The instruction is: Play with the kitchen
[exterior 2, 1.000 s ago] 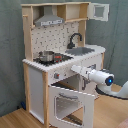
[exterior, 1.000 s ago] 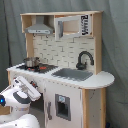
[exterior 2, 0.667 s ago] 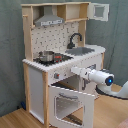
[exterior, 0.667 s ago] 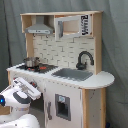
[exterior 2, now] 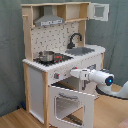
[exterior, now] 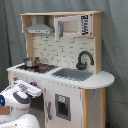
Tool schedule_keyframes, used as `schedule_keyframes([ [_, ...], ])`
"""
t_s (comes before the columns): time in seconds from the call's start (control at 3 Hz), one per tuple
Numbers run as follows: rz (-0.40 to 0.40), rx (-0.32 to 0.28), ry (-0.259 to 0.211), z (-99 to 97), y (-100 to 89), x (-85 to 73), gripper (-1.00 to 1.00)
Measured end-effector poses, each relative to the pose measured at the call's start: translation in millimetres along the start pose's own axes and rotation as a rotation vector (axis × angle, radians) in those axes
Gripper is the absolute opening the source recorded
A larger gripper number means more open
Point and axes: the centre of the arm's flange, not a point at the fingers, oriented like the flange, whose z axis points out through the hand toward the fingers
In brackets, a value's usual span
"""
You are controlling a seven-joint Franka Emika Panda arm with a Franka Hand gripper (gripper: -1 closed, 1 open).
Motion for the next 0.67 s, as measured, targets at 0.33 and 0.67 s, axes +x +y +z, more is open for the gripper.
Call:
schedule_keyframes([
  [0.33,-0.105,0.001,-0.001,-0.1,-0.3,-0.3,-1.00],
  [0.67,-0.207,0.001,-0.001,-0.2,-0.6,-0.7,-1.00],
])
